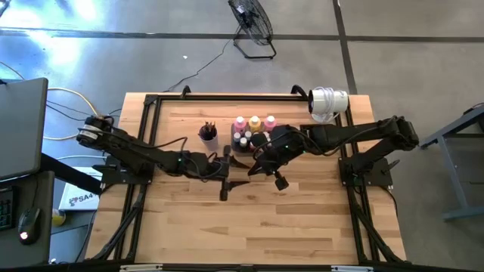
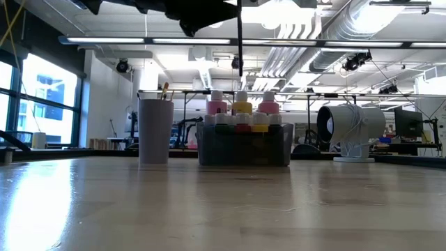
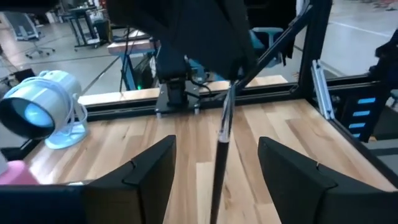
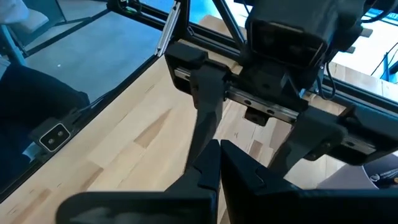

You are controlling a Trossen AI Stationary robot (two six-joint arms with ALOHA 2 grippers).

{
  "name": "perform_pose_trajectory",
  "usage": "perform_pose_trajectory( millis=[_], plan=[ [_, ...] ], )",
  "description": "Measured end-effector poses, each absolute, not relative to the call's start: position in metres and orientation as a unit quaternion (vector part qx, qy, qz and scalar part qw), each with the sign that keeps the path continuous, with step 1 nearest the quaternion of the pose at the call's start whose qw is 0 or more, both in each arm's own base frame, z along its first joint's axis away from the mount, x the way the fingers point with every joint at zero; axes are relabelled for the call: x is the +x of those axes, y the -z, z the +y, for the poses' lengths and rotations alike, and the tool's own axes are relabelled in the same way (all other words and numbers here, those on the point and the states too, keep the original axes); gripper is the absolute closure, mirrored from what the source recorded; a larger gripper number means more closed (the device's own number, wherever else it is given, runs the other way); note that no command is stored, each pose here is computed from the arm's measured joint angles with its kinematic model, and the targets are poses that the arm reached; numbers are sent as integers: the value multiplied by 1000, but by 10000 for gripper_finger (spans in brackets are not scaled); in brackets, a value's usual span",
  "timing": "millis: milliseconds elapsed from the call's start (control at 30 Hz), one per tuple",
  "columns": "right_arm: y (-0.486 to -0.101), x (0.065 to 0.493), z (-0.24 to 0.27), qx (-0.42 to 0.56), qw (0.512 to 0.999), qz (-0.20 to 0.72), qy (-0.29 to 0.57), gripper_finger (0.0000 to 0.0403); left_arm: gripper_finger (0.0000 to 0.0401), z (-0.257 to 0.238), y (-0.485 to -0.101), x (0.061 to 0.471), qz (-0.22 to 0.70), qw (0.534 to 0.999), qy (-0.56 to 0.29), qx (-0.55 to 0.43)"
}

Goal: Pick & Place Paint Supplies
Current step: Put the silver paint brush into the purple cup

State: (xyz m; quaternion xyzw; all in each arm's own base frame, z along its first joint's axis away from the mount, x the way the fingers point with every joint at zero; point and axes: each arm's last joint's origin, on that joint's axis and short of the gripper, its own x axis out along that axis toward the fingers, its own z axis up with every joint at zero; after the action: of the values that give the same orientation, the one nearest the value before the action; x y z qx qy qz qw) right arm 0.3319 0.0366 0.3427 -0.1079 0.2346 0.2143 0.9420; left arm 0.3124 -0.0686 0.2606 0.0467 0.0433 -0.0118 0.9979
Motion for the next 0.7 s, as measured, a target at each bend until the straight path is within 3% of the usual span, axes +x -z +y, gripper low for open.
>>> perform_pose_trajectory(
  millis=[267, 700],
  plan=[
    [-343, 332, 37, -108, 943, 232, -214, 400, 189, -72, -266, 320, 30, 998, 33, 37],
    [-343, 332, 36, -108, 943, 231, -212, 400, 326, -73, -269, 321, 19, 998, 45, 28]
  ],
)
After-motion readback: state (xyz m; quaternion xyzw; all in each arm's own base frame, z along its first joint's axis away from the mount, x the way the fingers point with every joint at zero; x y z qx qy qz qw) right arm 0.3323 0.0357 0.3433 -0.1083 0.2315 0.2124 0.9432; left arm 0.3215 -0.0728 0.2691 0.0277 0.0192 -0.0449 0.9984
